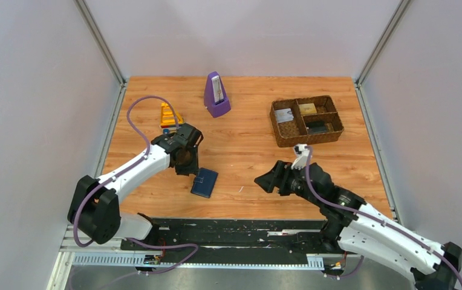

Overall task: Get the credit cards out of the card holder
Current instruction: Move the card holder to the center of the board.

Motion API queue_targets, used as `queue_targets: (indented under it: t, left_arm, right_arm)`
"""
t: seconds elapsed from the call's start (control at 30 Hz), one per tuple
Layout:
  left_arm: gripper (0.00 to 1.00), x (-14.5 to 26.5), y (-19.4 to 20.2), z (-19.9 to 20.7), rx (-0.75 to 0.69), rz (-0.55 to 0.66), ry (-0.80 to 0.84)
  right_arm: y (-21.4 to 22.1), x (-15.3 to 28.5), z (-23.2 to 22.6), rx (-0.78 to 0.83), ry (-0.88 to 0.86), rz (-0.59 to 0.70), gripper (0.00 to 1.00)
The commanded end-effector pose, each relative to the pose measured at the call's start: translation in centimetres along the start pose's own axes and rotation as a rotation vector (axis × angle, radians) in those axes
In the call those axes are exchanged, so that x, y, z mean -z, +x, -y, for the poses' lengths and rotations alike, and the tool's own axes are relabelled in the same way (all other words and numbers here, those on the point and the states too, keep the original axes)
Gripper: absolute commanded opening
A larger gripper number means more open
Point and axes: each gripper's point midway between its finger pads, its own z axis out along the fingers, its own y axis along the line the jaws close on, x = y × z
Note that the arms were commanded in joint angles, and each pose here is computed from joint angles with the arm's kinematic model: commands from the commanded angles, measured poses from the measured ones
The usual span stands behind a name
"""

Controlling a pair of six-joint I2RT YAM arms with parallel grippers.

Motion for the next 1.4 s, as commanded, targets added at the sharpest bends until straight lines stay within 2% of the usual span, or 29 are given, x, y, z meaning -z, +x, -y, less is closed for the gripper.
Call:
queue_targets:
  t: [0.0, 0.17, 0.47, 0.7, 0.93, 1.13, 1.37]
  left_arm:
    - [0.41, -1.2, -0.5, 0.4, 0.02, 0.007, 0.086]
    - [0.41, -2.7, 0.2, 0.9, 0.025, -0.022, 0.134]
    - [0.38, -5.2, 1.9, 1.3, 0.0, -0.082, 0.166]
    - [0.3, -5.8, 3.7, 3.6, 0.032, -0.135, 0.319]
    - [0.28, -5.1, 5.7, 6.9, 0.042, -0.154, 0.449]
    - [0.27, -4.9, 7.3, 8.8, 0.038, -0.178, 0.497]
    - [0.26, -5.5, 8.8, 9.0, 0.059, -0.194, 0.519]
  right_arm:
    - [0.6, -1.7, -3.3, -0.045, -0.137, -0.056, 0.7]
    - [1.7, -3.8, -2.9, -0.026, -0.115, -0.106, 0.65]
    - [2.9, -5.9, -2.3, -0.005, -0.093, -0.152, 0.67]
    - [3.4, -7.2, -1.2, 0.006, -0.053, -0.159, 0.65]
    - [5.1, -8.3, 0.4, -0.002, -0.015, -0.195, 0.63]
    - [6.6, -9.3, 1.2, -0.068, 0.012, -0.241, 0.61]
    - [8.9, -9.6, 3.8, -0.242, 0.11, -0.267, 0.61]
